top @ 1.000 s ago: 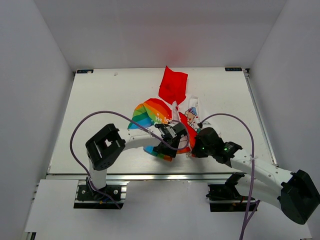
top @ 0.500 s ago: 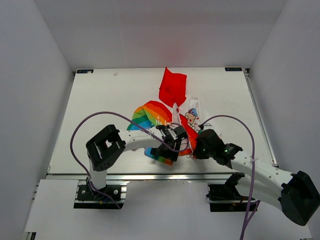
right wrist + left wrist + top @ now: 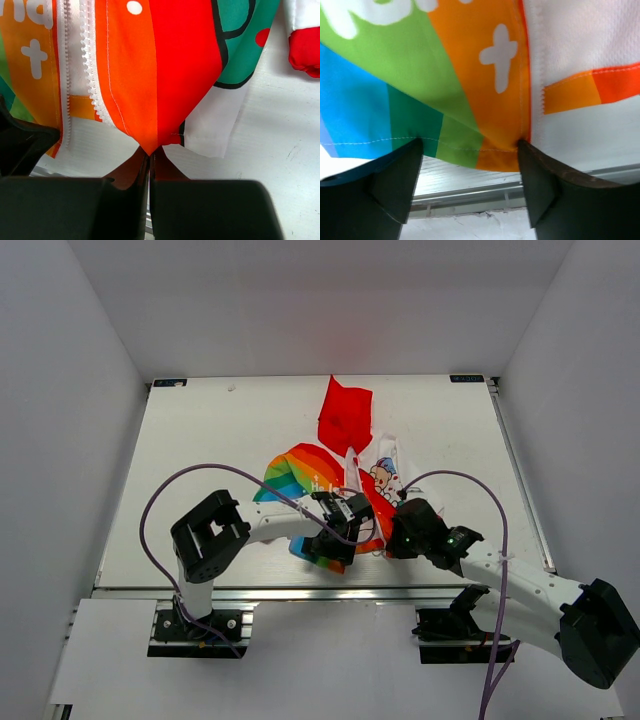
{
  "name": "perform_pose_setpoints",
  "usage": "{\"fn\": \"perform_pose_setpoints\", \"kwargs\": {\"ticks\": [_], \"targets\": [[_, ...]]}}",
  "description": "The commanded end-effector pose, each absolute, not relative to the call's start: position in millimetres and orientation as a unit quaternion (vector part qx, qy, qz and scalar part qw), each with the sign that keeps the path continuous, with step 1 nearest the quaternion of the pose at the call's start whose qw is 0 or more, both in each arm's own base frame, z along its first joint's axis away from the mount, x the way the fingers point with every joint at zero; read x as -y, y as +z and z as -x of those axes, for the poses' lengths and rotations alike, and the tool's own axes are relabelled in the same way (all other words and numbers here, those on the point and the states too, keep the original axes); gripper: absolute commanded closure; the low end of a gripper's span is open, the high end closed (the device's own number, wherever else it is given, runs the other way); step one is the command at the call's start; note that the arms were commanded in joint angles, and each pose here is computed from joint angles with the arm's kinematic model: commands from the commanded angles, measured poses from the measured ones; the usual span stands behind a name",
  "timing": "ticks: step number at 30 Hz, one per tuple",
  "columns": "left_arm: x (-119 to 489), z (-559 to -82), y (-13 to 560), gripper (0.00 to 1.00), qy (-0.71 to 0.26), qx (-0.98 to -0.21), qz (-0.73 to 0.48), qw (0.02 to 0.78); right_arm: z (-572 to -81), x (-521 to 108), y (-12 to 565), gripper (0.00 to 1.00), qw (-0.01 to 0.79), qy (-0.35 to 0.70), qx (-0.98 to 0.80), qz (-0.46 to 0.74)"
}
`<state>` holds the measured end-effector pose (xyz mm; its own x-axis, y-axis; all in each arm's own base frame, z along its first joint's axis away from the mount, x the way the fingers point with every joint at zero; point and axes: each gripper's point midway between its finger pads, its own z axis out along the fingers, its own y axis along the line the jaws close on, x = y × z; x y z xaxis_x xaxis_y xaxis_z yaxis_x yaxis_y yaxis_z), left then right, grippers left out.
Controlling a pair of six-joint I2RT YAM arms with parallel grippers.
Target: Zip up the jacket
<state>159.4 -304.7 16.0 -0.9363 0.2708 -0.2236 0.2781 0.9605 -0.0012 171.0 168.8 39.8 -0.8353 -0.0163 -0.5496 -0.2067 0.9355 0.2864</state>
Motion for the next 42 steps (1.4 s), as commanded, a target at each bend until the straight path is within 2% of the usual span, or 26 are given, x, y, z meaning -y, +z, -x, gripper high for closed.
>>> {"fn": "perform_pose_setpoints", "kwargs": {"ticks": [1,3,8,10,11,12,15,16,18,24,30,31,32,36,37,39,42], "targets": [[304,-146,14,0.20,-0.025,-0.986,-0.133,0.098,-177,-168,42,1.00,0.291,0.165,-0.941,0.052],[297,-141,0,0.25,0.004,-0.988,-0.129,0.085,-177,-167,43,1.00,0.294,0.162,-0.941,0.050],[273,-128,-21,0.30,0.071,-0.990,-0.112,0.054,-178,-164,43,1.00,0.298,0.158,-0.940,0.044],[271,-127,-24,0.39,0.078,-0.989,-0.113,0.052,-178,-163,42,1.00,0.298,0.156,-0.941,0.043],[269,-128,-24,0.44,0.082,-0.989,-0.112,0.053,-178,-164,43,1.00,0.298,0.156,-0.941,0.043],[268,-128,-24,0.56,0.086,-0.989,-0.112,0.052,-178,-163,43,1.00,0.298,0.156,-0.941,0.042],[270,-130,-20,0.75,0.081,-0.989,-0.112,0.060,-178,-163,43,1.00,0.299,0.157,-0.940,0.038],[270,-131,-19,0.88,0.081,-0.988,-0.113,0.062,-177,-162,43,1.00,0.299,0.157,-0.940,0.039],[272,-132,-15,0.99,0.076,-0.988,-0.113,0.068,-178,-163,45,1.00,0.302,0.161,-0.939,0.039],[288,-140,9,1.00,0.029,-0.987,-0.131,0.093,-179,-167,49,1.00,0.307,0.170,-0.935,0.045],[301,-150,68,1.00,-0.055,-0.972,-0.166,0.156,-188,-174,59,1.00,0.320,0.181,-0.929,0.052],[300,-153,75,0.98,-0.060,-0.970,-0.167,0.168,-191,-174,59,1.00,0.324,0.180,-0.928,0.051],[299,-154,86,0.90,-0.073,-0.967,-0.163,0.181,-193,-173,58,1.00,0.326,0.177,-0.927,0.049],[288,-148,88,0.87,-0.078,-0.968,-0.161,0.176,-207,-174,49,1.00,0.319,0.161,-0.933,0.043],[282,-145,84,0.88,-0.072,-0.970,-0.160,0.170,-209,-173,48,1.00,0.316,0.157,-0.935,0.040],[278,-141,83,1.00,-0.070,-0.971,-0.159,0.165,-213,-177,49,1.00,0.311,0.159,-0.936,0.046],[281,-144,88,1.00,-0.093,-0.967,-0.154,0.183,-214,-194,62,1.00,0.321,0.203,-0.922,0.077]]}}
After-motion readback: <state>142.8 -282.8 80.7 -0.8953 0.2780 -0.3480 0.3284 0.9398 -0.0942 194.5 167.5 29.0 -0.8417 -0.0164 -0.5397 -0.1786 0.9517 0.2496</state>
